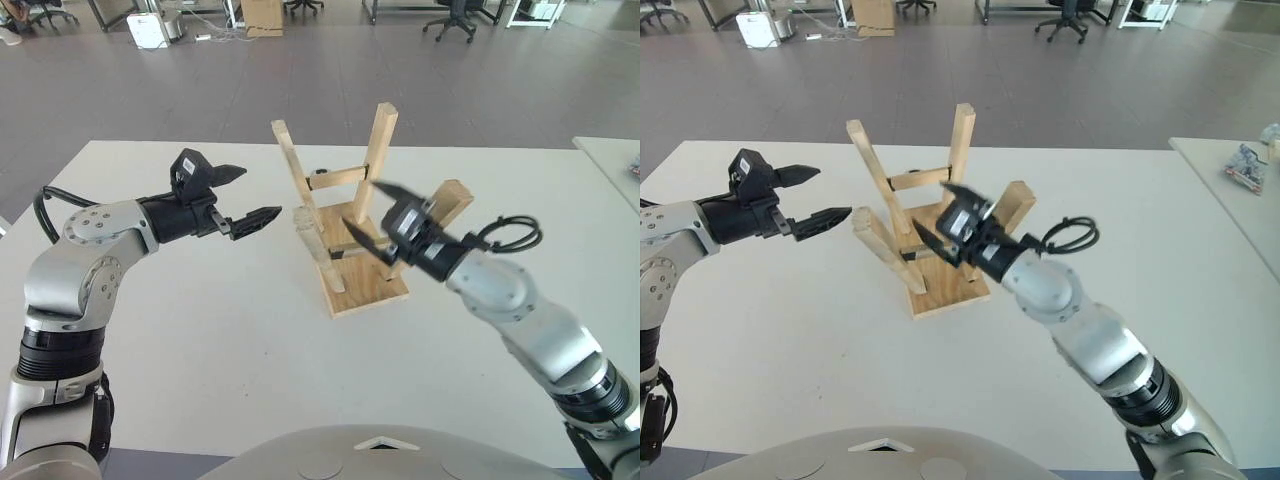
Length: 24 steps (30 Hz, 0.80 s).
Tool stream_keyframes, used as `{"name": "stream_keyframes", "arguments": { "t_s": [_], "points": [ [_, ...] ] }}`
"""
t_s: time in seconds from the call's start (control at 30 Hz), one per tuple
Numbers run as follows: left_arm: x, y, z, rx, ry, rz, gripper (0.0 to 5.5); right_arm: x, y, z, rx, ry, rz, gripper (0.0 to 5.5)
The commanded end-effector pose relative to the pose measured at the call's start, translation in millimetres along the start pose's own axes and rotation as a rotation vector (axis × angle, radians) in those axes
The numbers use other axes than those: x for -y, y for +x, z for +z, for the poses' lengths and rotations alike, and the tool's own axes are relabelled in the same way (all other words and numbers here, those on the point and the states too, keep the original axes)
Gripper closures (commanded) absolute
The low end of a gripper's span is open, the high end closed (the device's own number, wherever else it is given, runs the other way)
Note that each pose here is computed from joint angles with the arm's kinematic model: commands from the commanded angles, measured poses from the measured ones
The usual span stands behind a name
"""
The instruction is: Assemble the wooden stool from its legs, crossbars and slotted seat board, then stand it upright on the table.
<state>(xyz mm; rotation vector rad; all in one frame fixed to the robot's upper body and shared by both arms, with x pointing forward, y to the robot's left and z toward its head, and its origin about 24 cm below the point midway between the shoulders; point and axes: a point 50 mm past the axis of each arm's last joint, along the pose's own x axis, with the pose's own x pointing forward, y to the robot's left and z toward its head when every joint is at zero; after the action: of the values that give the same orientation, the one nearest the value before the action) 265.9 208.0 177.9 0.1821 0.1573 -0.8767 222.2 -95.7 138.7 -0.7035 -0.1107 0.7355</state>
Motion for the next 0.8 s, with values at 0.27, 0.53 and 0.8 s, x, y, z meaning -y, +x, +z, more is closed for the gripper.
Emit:
{"name": "stream_keyframes", "arguments": {
  "t_s": [0.27, 0.53, 0.8],
  "points": [
    [6, 5, 5, 0.001, 0.032, -0.023, 0.13, 6, 6, -3, -0.017, 0.002, -0.057, 2.06],
    [18, 2, 103, 0.626, -0.029, -0.044, 0.13, 114, -16, 71, 0.446, 0.276, -0.411, 2.06],
    [109, 40, 59, 0.438, -0.623, -0.355, 0.13, 91, -21, -31, 0.079, 0.724, -0.405, 2.06]
  ]
}}
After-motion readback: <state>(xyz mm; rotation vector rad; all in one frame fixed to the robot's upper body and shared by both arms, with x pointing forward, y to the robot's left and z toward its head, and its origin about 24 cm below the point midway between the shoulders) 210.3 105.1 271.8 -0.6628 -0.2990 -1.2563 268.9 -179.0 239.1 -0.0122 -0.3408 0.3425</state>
